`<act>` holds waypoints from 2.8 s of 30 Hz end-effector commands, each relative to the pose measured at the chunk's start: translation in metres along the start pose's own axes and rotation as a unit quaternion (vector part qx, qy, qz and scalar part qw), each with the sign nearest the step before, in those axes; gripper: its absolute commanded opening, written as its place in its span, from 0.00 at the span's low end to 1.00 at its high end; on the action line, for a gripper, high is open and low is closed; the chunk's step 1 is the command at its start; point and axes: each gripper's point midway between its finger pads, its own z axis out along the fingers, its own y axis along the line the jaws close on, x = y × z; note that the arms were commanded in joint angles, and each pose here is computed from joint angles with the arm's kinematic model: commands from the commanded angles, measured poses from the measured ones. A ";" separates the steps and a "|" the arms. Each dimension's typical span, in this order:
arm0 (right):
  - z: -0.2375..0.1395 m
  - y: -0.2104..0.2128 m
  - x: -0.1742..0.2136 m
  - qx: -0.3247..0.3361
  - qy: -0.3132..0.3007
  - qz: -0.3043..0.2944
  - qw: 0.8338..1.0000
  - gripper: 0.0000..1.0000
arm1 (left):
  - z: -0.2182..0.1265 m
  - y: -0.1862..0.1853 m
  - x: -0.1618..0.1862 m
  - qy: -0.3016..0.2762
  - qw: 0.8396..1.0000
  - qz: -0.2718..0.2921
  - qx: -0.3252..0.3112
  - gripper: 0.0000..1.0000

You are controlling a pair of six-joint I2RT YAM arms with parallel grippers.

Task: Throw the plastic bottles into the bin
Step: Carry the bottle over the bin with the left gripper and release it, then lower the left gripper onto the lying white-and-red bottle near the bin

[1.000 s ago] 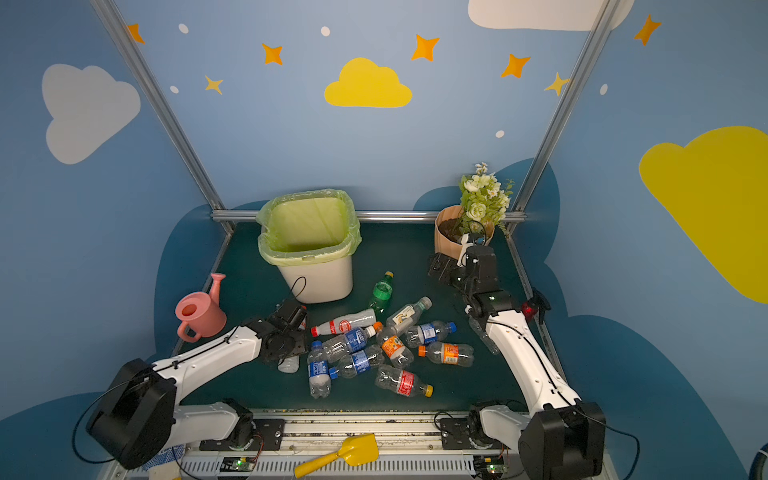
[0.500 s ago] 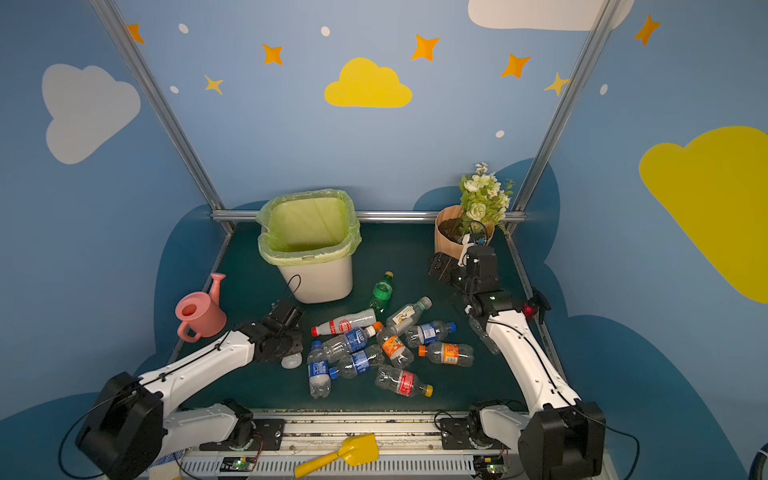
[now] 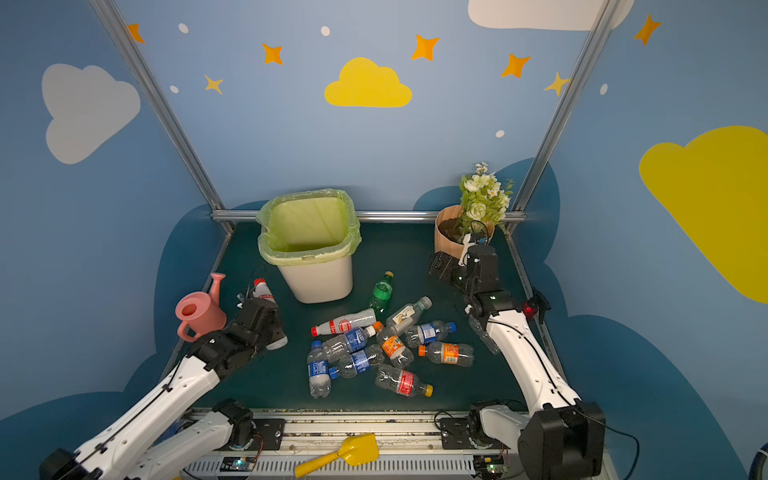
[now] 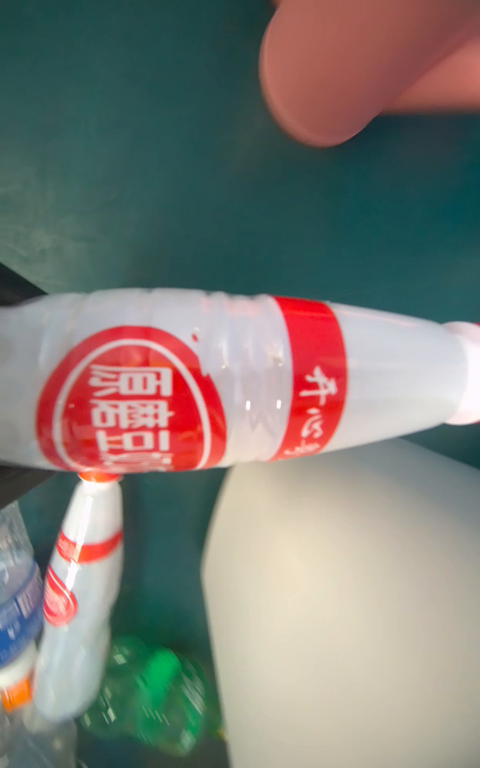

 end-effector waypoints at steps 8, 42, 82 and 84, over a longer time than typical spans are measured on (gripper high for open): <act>-0.004 0.006 -0.005 -0.015 -0.011 0.001 1.000 0.97 | -0.111 -0.006 -0.142 -0.212 0.975 0.061 -0.024 0.44; -0.034 -0.005 -0.015 0.006 -0.056 -0.015 0.998 0.97 | -0.138 -0.185 -0.258 -0.334 0.907 0.178 0.183 0.95; -0.025 -0.021 -0.006 0.030 -0.037 0.011 0.999 0.97 | -0.072 -0.185 -0.034 -0.035 0.831 0.512 0.215 1.00; -0.026 -0.023 -0.005 0.034 -0.037 0.012 0.999 0.97 | -0.060 -0.185 -0.019 -0.006 0.820 0.534 0.208 0.99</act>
